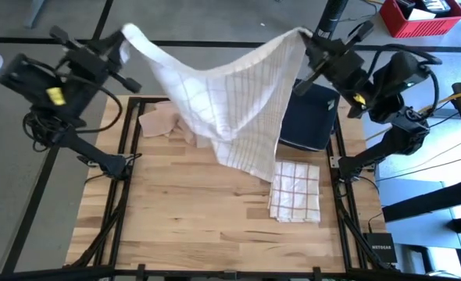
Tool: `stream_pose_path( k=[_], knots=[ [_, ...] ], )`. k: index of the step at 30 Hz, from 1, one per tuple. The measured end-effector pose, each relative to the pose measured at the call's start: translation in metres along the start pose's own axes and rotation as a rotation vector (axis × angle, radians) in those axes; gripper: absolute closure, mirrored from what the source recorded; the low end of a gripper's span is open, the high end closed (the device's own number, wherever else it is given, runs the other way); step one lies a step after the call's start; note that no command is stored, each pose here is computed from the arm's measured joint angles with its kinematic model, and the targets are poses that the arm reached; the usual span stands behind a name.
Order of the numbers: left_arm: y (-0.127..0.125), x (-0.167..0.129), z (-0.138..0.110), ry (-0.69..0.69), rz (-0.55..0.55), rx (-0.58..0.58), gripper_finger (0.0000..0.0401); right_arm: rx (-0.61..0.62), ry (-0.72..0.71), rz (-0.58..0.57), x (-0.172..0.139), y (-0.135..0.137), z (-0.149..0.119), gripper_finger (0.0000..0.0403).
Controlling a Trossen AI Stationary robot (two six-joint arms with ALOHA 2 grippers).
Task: Fold towel
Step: Fold the white with grey-stripe towel
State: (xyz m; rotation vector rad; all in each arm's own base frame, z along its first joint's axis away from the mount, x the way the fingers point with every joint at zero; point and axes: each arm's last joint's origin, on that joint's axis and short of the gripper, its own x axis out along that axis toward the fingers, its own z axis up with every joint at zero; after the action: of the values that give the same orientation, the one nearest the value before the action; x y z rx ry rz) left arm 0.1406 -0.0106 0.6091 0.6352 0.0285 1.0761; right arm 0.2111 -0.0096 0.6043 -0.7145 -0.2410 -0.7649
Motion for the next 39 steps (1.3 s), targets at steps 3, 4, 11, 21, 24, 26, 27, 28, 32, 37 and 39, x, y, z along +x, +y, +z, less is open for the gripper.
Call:
stream_pose_path(
  k=[3, 4, 11, 21, 24, 26, 27, 28, 32, 37, 39],
  knots=[
    [0.008, 0.000, 0.003, -0.071, 0.029, 0.039, 0.0401, -0.072, -0.018, -0.018, 0.006, -0.004, 0.000, 0.0400],
    [0.010, 0.000, 0.004, -0.087, 0.038, 0.055, 0.0401, -0.093, -0.016, -0.025, 0.009, -0.005, -0.001, 0.0400],
    [0.019, 0.007, 0.002, -0.116, 0.140, 0.167, 0.0401, -0.221, 0.044, -0.075, 0.036, -0.011, -0.030, 0.0401],
    [0.029, 0.022, -0.007, -0.067, 0.261, 0.281, 0.0401, -0.391, 0.012, -0.210, 0.055, -0.031, -0.049, 0.0401],
    [0.031, 0.027, -0.010, -0.067, 0.295, 0.307, 0.0401, -0.409, -0.023, -0.222, 0.057, -0.039, -0.053, 0.0401],
    [0.033, 0.030, -0.012, -0.063, 0.319, 0.326, 0.0401, -0.401, -0.019, -0.223, 0.059, -0.042, -0.057, 0.0401],
    [0.034, 0.032, -0.013, -0.060, 0.332, 0.334, 0.0401, -0.387, -0.013, -0.223, 0.059, -0.043, -0.059, 0.0401],
    [0.035, 0.033, -0.014, -0.054, 0.344, 0.342, 0.0401, -0.380, -0.007, -0.216, 0.060, -0.044, -0.061, 0.0401],
    [0.037, 0.038, -0.018, -0.032, 0.370, 0.351, 0.0401, -0.358, 0.018, -0.188, 0.063, -0.041, -0.066, 0.0401],
    [0.034, 0.036, -0.021, -0.037, 0.292, 0.292, 0.0401, -0.287, -0.013, -0.165, 0.058, -0.031, -0.055, 0.0402],
    [0.034, 0.031, -0.021, -0.049, 0.241, 0.229, 0.0401, -0.260, -0.024, -0.153, 0.052, -0.026, -0.046, 0.0402]
  ],
)
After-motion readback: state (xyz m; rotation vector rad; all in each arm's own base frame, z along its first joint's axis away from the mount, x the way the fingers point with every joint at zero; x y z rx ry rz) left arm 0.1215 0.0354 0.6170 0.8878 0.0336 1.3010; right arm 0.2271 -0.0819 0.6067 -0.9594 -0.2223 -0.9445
